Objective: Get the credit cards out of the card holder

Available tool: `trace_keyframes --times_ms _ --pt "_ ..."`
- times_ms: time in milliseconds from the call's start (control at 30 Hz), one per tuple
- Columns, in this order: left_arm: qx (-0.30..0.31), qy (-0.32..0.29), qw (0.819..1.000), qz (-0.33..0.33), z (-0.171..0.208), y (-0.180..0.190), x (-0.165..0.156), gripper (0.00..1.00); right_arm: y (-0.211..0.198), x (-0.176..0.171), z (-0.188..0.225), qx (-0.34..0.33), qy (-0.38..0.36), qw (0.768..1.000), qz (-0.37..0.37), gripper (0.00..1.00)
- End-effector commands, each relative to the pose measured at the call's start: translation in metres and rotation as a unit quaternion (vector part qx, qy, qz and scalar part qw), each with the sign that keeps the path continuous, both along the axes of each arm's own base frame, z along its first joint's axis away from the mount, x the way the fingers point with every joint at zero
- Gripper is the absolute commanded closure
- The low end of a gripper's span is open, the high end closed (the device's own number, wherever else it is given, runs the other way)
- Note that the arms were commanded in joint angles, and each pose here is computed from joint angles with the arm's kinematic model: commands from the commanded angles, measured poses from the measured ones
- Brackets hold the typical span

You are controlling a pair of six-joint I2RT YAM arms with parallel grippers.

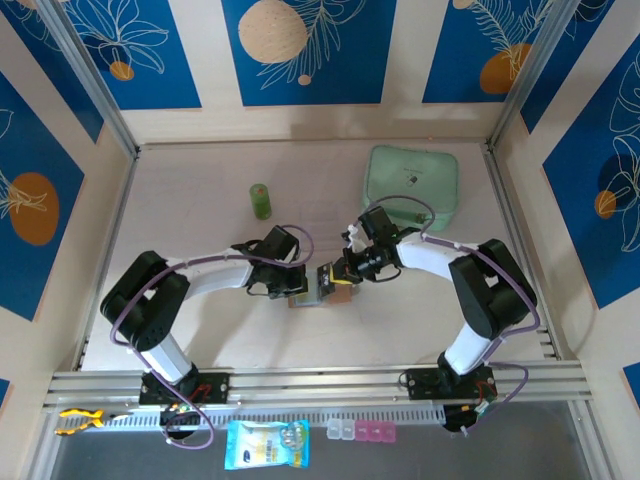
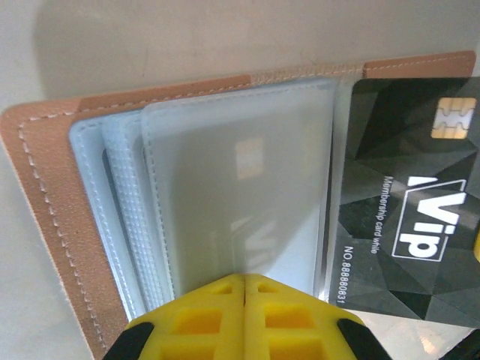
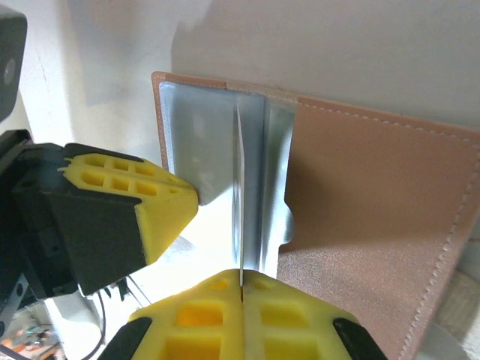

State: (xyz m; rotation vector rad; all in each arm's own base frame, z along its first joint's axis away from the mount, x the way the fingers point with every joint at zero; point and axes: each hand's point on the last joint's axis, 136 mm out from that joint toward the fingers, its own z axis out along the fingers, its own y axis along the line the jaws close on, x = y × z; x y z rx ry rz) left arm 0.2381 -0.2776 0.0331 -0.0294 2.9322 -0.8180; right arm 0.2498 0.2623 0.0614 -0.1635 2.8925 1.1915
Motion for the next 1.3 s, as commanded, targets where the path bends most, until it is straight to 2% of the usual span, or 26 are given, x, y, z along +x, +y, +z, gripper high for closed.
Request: trace_keyframes --times_ms 0,167,300,467,600,633,733,1033,1267 --pt "-0.007 -0.021 1.0 -0.002 0.017 -0.002 0.009 0.93 -0.006 0.004 0.022 -0.016 -0.044 0.998 0.034 0.98" --pt "-0.005 -0.048 0.999 0.004 0.037 0.003 0.015 0.91 -0.012 0.014 0.045 -0.051 -0.12 0.986 0.102 0.99" --pt "-0.003 -0.067 0.997 0.023 0.047 0.017 0.021 0.9 -0.018 0.024 0.062 -0.082 -0.195 0.96 0.181 1.0" --pt "-0.009 -0.081 0.995 0.053 0.054 0.038 0.032 0.88 -0.021 0.043 0.078 -0.121 -0.296 0.902 0.291 1.0" --pt "-0.013 -0.082 0.993 0.079 0.058 0.057 0.037 0.88 -0.022 0.061 0.084 -0.151 -0.363 0.837 0.379 1.0" --pt "-0.016 -0.082 0.993 0.085 0.059 0.061 0.038 0.88 -0.023 0.066 0.083 -0.163 -0.374 0.82 0.4 1.0" --pt "-0.021 -0.082 0.991 0.1 0.061 0.073 0.04 0.88 -0.024 0.08 0.079 -0.187 -0.384 0.789 0.442 1.0" --pt "-0.025 -0.075 0.989 0.123 0.062 0.092 0.041 0.88 -0.012 0.111 0.066 -0.202 -0.36 0.747 0.522 1.0" --pt "-0.026 -0.069 0.989 0.131 0.058 0.098 0.041 0.89 0.0 0.128 0.06 -0.199 -0.356 0.731 0.548 1.0"
